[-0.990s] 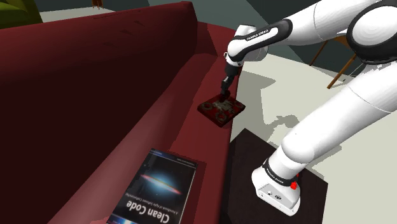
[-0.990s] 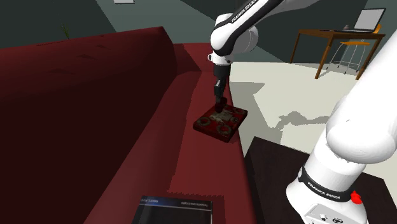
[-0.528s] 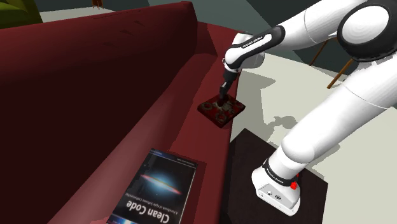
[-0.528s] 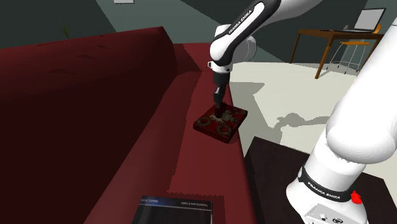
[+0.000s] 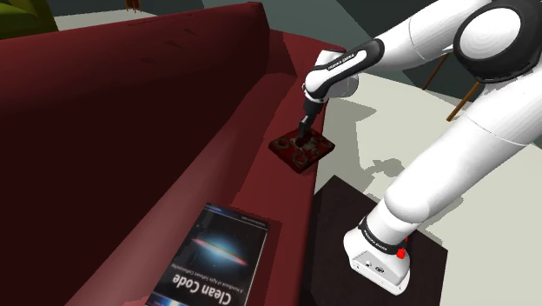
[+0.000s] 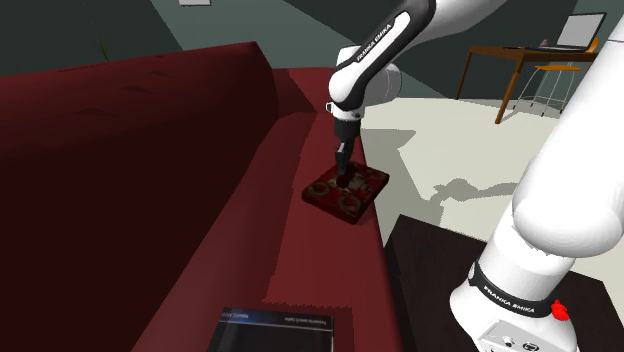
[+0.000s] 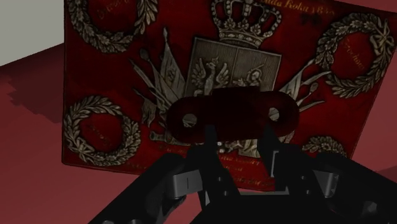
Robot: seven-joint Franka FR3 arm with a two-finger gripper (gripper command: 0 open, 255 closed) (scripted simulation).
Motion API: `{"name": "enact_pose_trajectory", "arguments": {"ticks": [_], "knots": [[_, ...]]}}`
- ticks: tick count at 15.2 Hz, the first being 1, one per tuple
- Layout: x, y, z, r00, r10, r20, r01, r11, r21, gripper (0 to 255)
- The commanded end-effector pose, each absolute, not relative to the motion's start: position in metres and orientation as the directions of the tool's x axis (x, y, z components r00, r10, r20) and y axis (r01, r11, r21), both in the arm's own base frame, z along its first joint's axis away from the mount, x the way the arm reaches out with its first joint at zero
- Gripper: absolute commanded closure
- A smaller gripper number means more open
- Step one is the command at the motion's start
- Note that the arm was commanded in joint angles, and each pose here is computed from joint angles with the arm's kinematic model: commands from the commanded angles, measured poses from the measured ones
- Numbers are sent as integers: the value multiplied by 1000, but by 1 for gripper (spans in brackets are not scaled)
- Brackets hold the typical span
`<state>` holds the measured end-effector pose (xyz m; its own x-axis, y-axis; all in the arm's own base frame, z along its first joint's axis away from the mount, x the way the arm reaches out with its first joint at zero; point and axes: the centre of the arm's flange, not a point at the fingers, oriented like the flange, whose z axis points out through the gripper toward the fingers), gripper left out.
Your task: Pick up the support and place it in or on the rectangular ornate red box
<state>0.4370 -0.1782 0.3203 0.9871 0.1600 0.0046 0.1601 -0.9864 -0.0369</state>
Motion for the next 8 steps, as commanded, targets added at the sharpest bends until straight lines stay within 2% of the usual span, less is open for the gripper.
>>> {"name": "enact_pose_trajectory", "arguments": {"ticks": [1, 2, 8], "knots": [[437, -178, 320, 987, 160, 4, 160, -986, -38, 255], [437, -178, 320, 987, 160, 4, 160, -986, -38, 0], [437, -178, 333, 987, 160, 4, 160, -986, -38, 0]]}}
